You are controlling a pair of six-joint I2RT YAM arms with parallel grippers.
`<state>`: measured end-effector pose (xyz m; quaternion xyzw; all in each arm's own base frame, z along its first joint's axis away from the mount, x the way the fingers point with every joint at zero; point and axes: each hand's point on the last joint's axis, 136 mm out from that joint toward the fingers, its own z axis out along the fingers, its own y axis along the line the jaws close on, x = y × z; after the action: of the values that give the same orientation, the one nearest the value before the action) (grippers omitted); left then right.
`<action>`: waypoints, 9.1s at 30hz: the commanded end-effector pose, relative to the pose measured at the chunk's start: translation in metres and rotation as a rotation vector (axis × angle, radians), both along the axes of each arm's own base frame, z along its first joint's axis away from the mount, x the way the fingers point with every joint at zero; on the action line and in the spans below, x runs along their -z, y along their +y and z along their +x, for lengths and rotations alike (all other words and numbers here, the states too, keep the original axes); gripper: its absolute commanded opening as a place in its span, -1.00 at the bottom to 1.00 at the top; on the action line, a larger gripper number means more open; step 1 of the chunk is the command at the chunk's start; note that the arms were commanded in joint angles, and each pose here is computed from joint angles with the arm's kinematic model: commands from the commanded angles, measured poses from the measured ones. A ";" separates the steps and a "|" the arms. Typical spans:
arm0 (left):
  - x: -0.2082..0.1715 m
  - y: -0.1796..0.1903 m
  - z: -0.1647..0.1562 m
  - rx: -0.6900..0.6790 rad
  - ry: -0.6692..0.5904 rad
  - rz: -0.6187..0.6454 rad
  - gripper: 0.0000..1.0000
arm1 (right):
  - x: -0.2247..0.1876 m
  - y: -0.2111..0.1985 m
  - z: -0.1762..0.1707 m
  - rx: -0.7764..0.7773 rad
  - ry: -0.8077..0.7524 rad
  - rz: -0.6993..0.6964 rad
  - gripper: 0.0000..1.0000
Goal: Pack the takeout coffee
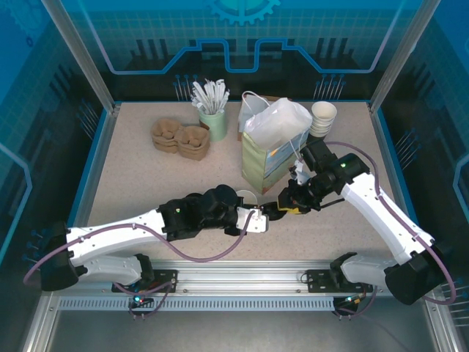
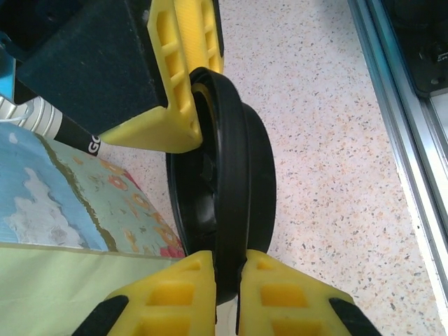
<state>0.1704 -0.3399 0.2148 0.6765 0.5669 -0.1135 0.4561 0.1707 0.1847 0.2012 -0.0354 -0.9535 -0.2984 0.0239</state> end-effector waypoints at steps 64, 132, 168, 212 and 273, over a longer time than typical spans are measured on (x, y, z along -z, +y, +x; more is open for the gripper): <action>0.011 0.090 0.060 -0.709 1.364 -0.541 -0.84 | 0.008 0.029 0.041 0.020 -0.515 0.329 0.23; 0.083 0.086 0.061 -0.768 1.575 -0.454 -0.55 | 0.064 0.065 0.055 0.007 -0.406 0.263 0.21; 0.091 0.085 0.050 -0.759 1.582 -0.391 -0.18 | 0.062 0.065 0.053 -0.014 -0.418 0.224 0.25; 0.079 0.083 0.080 -1.087 1.361 -0.437 0.58 | 0.042 0.062 0.051 -0.058 -0.471 0.216 0.27; 0.126 0.097 0.056 -1.162 1.419 -0.344 0.20 | 0.085 0.058 0.052 -0.031 -0.398 0.112 -0.02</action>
<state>0.2452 -0.2565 0.1169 0.0053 0.9192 -0.3728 0.1269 0.2296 0.2468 0.1253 0.0422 -0.9154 -0.3652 -0.1642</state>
